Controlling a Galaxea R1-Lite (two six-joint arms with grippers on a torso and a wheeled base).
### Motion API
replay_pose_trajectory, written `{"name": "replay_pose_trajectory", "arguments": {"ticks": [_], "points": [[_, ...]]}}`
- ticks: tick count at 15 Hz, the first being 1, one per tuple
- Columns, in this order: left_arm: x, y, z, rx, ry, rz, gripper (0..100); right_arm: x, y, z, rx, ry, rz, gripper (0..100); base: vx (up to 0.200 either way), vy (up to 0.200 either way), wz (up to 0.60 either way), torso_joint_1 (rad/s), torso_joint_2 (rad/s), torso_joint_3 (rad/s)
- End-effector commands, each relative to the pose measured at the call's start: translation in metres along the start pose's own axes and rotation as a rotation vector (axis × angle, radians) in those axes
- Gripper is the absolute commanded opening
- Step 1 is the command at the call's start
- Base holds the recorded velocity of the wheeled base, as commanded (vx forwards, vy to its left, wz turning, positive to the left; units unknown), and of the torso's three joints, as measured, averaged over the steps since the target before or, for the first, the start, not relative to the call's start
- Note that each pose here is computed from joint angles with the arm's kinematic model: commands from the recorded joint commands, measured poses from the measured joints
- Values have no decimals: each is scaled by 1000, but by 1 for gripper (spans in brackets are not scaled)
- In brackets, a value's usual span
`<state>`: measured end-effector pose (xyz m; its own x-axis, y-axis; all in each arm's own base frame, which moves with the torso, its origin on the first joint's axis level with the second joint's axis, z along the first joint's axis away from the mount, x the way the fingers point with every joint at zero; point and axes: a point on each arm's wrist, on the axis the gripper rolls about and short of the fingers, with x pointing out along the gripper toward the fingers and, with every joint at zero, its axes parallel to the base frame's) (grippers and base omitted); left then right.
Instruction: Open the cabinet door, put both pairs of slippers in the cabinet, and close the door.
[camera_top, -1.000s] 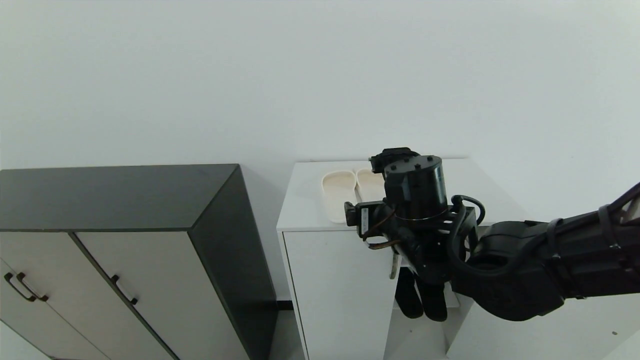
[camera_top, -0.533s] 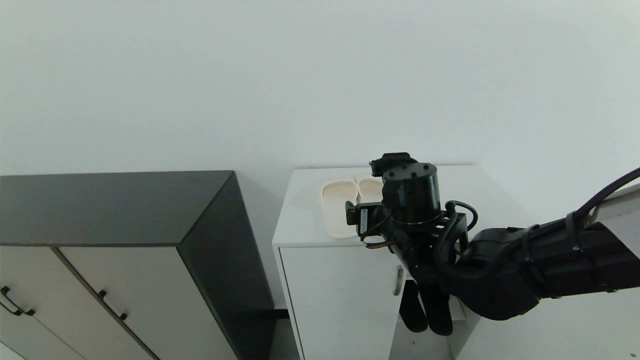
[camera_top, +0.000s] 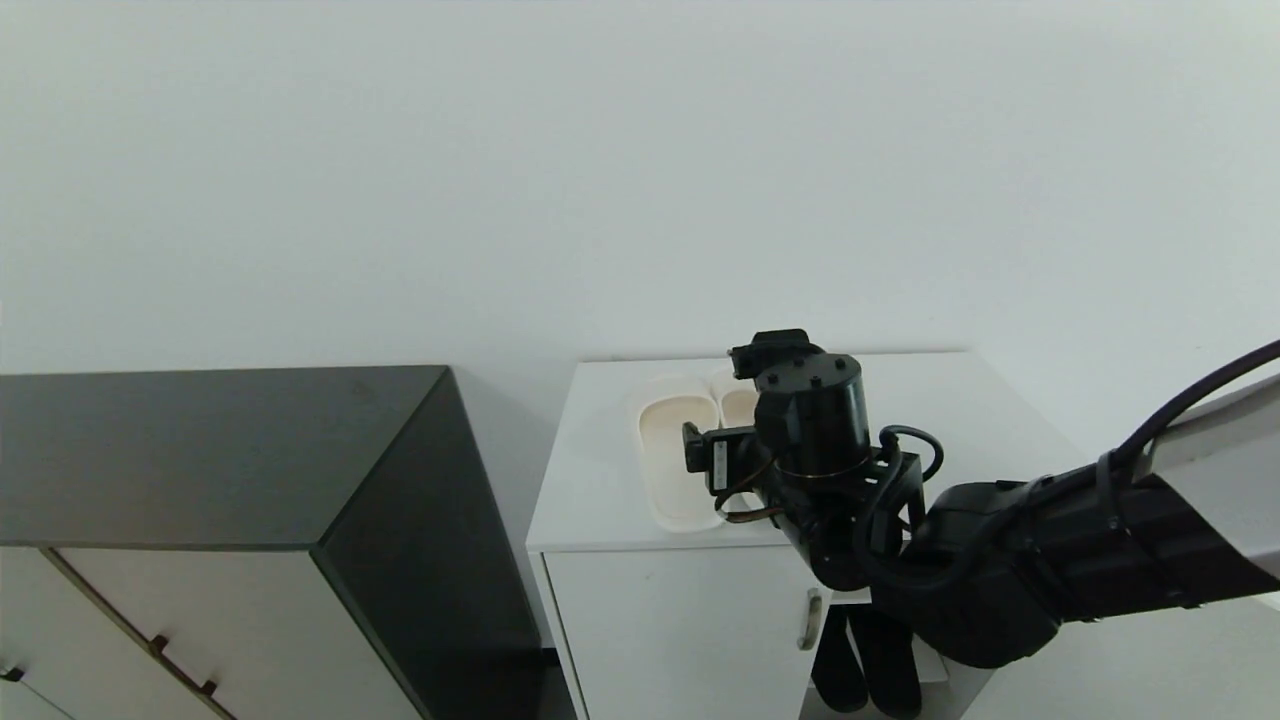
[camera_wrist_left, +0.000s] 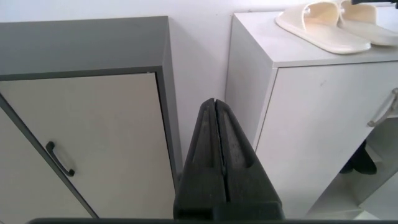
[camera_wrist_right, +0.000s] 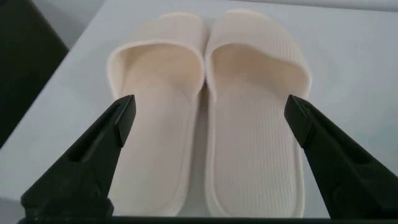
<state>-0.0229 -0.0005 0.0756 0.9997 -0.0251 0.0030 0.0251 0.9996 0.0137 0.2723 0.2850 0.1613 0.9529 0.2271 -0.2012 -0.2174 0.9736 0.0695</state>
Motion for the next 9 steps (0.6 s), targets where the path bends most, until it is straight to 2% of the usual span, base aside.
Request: {"name": "replay_pose_trajectory", "arguments": {"ticks": [1, 4, 6, 9], "points": [[0, 0, 0, 0, 1, -1, 0, 13, 0, -16, -19, 40, 11, 100, 0, 0, 0, 0, 0, 0], [0, 0, 0, 5, 1, -1, 0, 36, -1, -27, -22, 55, 3, 100, 0, 0, 0, 0, 0, 0], [0, 0, 0, 22, 1, -6, 0, 48, -1, -29, -17, 47, 8, 100, 0, 0, 0, 0, 0, 0], [0, 0, 0, 25, 1, -15, 0, 81, -1, -24, -21, 1, -6, 100, 0, 0, 0, 0, 0, 0]]}}
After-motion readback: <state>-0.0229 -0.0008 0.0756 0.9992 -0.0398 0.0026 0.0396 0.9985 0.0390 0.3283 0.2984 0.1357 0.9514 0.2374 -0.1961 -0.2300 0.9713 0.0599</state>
